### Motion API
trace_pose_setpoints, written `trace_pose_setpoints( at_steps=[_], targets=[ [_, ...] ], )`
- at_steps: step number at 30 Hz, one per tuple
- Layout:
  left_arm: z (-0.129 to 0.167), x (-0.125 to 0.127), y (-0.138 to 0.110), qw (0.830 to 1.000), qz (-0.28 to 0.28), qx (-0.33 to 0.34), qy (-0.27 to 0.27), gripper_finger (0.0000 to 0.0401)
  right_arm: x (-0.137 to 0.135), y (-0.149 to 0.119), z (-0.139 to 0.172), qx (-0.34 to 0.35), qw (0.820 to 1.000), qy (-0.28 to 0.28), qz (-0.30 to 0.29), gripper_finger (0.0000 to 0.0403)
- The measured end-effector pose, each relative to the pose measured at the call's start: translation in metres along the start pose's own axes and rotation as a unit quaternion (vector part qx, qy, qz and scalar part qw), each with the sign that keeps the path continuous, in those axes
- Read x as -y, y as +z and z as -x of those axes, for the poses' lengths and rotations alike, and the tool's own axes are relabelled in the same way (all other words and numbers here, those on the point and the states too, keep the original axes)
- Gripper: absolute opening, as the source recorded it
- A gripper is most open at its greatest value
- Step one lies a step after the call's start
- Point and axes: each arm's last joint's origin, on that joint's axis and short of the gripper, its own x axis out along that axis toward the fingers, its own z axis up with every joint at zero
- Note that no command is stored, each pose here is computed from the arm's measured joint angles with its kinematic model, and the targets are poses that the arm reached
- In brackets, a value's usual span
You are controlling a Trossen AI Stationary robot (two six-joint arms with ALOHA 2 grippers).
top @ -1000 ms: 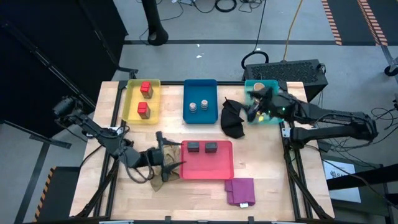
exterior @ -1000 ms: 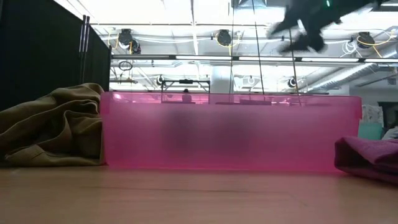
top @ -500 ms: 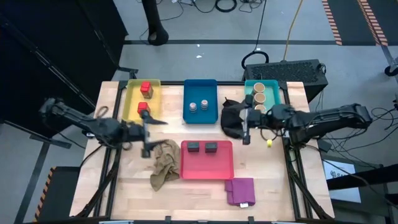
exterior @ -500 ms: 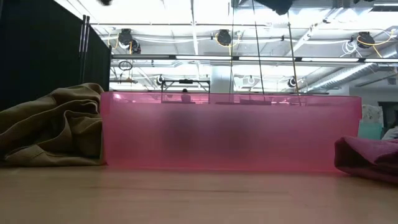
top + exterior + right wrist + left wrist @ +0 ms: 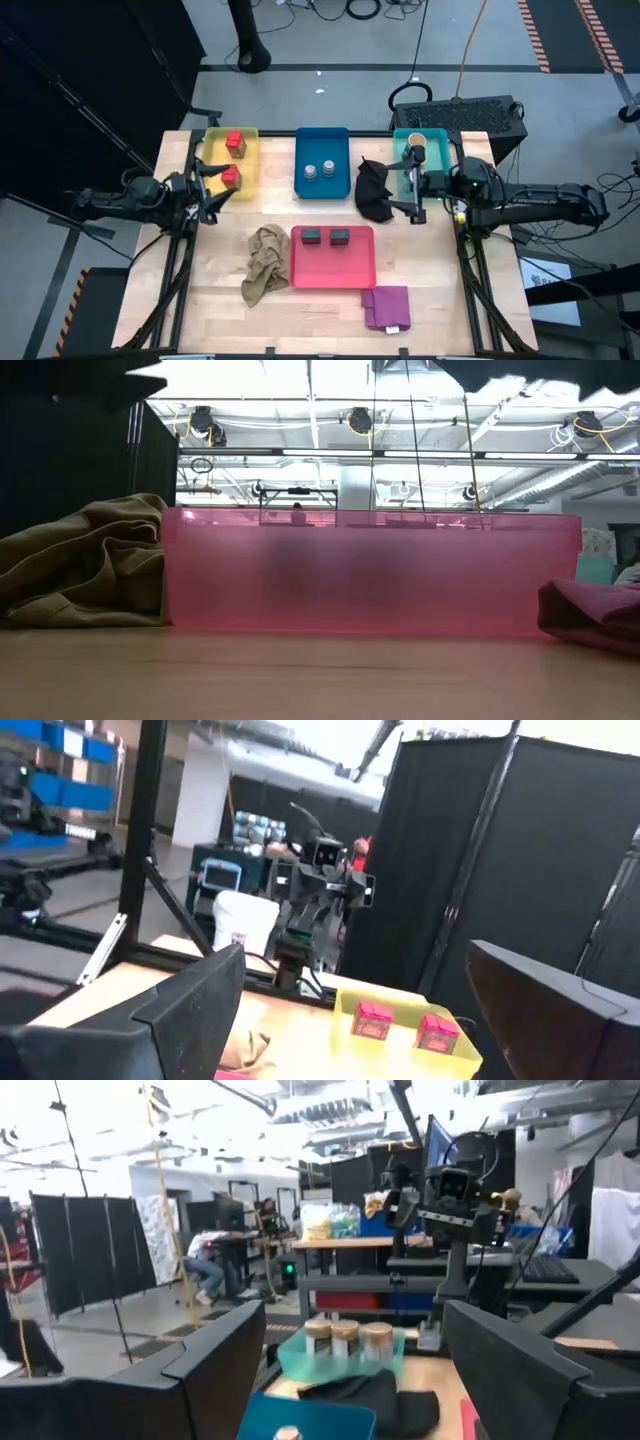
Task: Sort spices by type
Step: Return to Home Position
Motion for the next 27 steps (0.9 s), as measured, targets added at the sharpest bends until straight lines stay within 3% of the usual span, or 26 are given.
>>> trace_pose_setpoints(
  at_steps=[9, 18, 27],
  targets=[
    [0.013, -0.004, -0.008, 0.999, 0.027, -0.017, -0.02, 0.0311, -0.014, -0.033, 0.057, 0.058, 0.998, -0.027, -0.013, 0.0364],
    [0.01, 0.008, -0.062, 0.998, 0.039, -0.027, -0.035, 0.0311, -0.032, -0.08, 0.095, 0.089, 0.995, -0.037, -0.014, 0.0364],
    [0.01, 0.008, -0.074, 0.998, 0.002, -0.057, -0.001, 0.0311, -0.036, -0.077, 0.102, 0.105, 0.994, 0.008, 0.031, 0.0364]
  ],
)
